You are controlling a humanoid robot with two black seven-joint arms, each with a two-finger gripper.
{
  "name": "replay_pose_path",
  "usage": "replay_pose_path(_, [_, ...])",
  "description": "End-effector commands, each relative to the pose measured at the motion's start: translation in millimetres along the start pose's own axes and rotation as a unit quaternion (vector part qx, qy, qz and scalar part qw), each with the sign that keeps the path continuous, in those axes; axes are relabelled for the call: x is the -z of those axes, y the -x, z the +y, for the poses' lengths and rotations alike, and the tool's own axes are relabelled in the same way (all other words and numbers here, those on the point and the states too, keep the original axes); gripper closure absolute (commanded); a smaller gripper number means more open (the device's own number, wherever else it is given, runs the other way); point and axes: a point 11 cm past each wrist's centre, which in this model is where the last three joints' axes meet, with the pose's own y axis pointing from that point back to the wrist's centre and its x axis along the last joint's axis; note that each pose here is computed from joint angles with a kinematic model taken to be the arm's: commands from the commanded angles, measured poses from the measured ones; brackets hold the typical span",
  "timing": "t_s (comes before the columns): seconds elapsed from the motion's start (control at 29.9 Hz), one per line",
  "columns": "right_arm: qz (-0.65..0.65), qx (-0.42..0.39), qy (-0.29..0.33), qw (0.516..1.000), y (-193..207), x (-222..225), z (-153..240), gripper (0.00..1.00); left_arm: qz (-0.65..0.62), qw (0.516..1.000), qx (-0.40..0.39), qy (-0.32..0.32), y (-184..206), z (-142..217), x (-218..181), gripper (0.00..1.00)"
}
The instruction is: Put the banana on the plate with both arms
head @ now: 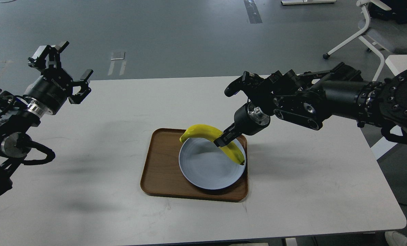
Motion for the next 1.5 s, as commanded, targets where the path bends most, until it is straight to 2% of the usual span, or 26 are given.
replay_pose_path(0.0, [0.005,0.005,-0.002,1.0,0.7,4.2,-4.0,1.0,0.0,1.0,0.0,0.001,0.1,-0.4,-0.6,0.0])
replay_pose_path(0.23, [0.017,0.023,0.002,1.0,5.5,7.6,-11.2,0.96,0.0,1.0,0.0,0.001,0.0,-0.5,-1.0,0.0])
replay_pose_path(0.37, [0.015,0.021,0.007,1.0,5.5,4.5,-11.7,0.77,-0.001,1.0,0.0,0.002,-0.2,-0.7,-2.1,0.0])
replay_pose_path(0.4, [0.012,0.025,0.006,1.0,9.8,3.2,-14.4,0.7,-0.001,1.0,0.0,0.002,-0.2,-0.7,-2.1,0.0])
replay_pose_path(0.47, [0.009,0.026,0.004,1.0,12.2,3.2,-16.1,0.63,-0.001,1.0,0.0,0.001,-0.2,-0.6,-1.7,0.0])
replay_pose_path(0.6, [0.002,0.022,0.0,1.0,11.5,3.9,-16.4,0.4,-0.001,1.0,0.001,0.001,0.3,-0.9,-1.2,0.0])
replay_pose_path(0.7, [-0.007,0.016,-0.005,1.0,9.5,5.4,-16.0,0.32,-0.001,1.0,0.0,0.001,-0.2,-0.6,-1.7,0.0])
replay_pose_path(0.77, [-0.01,0.013,-0.007,1.0,8.3,5.9,-15.7,0.22,-0.001,1.0,0.001,0.001,0.3,-0.9,-1.2,0.0])
replay_pose_path(0.84, [-0.012,0.012,-0.008,1.0,7.8,6.4,-15.7,0.17,-0.001,1.0,0.001,0.001,0.3,-0.9,-1.2,0.0])
replay_pose_path(0.9, [-0.022,0.005,-0.011,1.0,6.5,4.5,-13.4,0.06,-0.001,1.0,0.001,0.001,0.3,-0.9,-1.2,0.0])
replay_pose_path(1.04, [-0.063,-0.031,-0.011,0.997,-1.4,-11.2,6.7,0.02,-0.001,1.0,0.0,0.001,-0.2,-0.6,-1.7,0.0])
replay_pose_path(1.2, [-0.189,-0.164,-0.057,0.967,-21.5,-44.7,61.6,0.0,-0.002,1.0,0.002,0.0,0.6,-0.8,-0.7,0.0])
replay_pose_path(1.34, [-0.297,-0.241,-0.093,0.919,0.3,-78.9,84.8,0.0,0.002,1.0,0.004,-0.002,3.7,-2.3,3.2,0.0])
replay_pose_path(1.47, [-0.388,-0.302,-0.143,0.859,22.4,-96.7,88.7,0.0,0.003,1.0,0.004,-0.003,4.6,-2.4,5.4,0.0])
